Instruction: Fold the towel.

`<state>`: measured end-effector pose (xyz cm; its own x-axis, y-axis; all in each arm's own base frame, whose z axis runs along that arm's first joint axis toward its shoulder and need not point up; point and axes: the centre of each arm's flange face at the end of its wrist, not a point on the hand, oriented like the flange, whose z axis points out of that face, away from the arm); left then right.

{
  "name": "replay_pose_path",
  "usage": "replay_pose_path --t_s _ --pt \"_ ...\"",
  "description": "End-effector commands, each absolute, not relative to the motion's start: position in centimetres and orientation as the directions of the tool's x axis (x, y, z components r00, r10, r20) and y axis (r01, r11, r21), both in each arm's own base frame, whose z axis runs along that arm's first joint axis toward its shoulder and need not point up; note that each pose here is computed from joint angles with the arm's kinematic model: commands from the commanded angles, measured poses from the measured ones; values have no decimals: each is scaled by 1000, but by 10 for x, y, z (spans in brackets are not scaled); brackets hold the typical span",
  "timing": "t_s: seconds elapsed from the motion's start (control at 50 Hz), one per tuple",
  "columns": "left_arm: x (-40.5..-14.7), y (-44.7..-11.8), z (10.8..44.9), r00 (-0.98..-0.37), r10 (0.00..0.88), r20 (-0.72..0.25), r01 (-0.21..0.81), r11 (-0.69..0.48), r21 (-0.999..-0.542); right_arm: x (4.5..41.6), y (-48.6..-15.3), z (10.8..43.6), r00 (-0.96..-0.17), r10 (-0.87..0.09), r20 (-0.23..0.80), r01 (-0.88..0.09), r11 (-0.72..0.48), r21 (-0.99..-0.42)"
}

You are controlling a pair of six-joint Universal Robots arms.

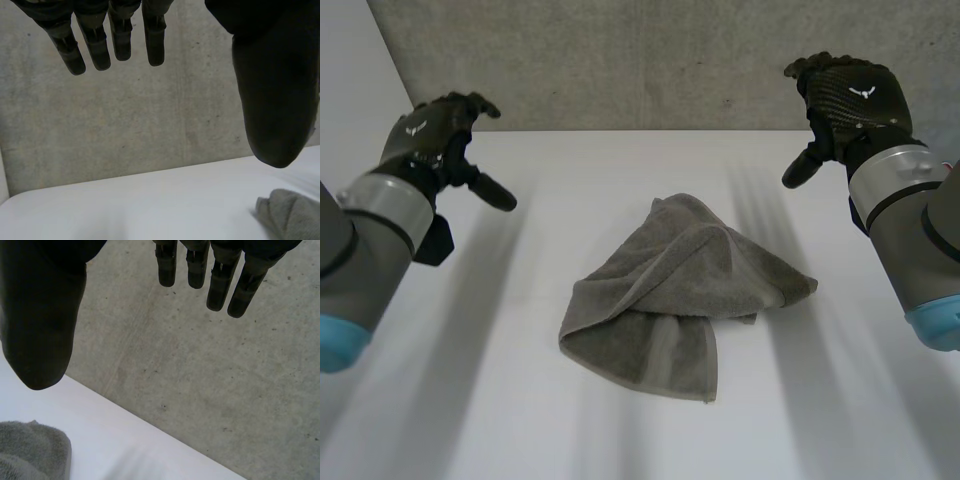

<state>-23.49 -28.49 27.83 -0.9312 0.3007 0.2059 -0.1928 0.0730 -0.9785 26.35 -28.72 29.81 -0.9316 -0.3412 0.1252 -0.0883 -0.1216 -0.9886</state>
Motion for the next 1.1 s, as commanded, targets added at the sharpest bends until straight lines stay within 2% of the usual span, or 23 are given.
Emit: replay_pose_path --t_s 0.02,0.12,0.18,0.22,0.28,0.32,0.42,0.5,0.54,0.56,0.6,0.66,0.68,0.76,0.88,1.1 --pt "-247 -278 322 -927 313 205 -164 154 -974 257 -290 308 -937 -328 122 -82 -135 -988" --pt "-253 -270 325 -922 329 205 -145 196 -970 256 -292 306 -936 -327 131 -94 -126 -988" --pt "-262 -264 319 -913 352 204 -132 216 -967 259 -293 292 -925 -352 143 -126 -73 -989" --pt "-264 -262 315 -911 360 203 -126 227 -966 270 -293 262 -886 -432 172 -207 35 -978" --pt "-267 -260 309 -909 365 201 -114 245 -963 275 -293 248 -857 -481 185 -258 89 -962" --pt "-268 -259 307 -908 369 200 -111 250 -962 281 -290 224 -816 -546 189 -337 184 -923" --pt "-270 -261 301 -909 368 197 -100 268 -958 285 -290 215 -816 -553 168 -329 206 -922" --pt "-270 -261 301 -910 365 197 -99 269 -958 283 -294 228 -834 -529 160 -282 157 -947" --pt "-270 -261 304 -909 366 197 -103 262 -959 279 -290 258 -847 -508 155 -225 79 -971" --pt "-269 -261 306 -910 364 197 -105 258 -960 279 -290 258 -847 -508 155 -225 79 -971" --pt "-267 -261 308 -913 358 195 -107 252 -962 271 -285 291 -863 -479 158 -180 0 -984" --pt "-264 -259 316 -922 339 189 -114 229 -967 265 -284 307 -875 -458 155 -157 -33 -987" --pt "-264 -259 316 -922 339 189 -114 229 -967 257 -284 324 -890 -433 142 -123 -70 -990" --pt "-256 -253 327 -942 312 122 -65 188 -980 238 -271 371 -920 -381 96 -34 -166 -986" --pt "-252 -252 330 -962 269 54 -9 167 -986 232 -266 378 -927 -366 84 -22 -168 -985" --pt "-246 -251 339 -972 230 56 -23 146 -989 228 -271 368 -952 -296 81 -52 -105 -993"
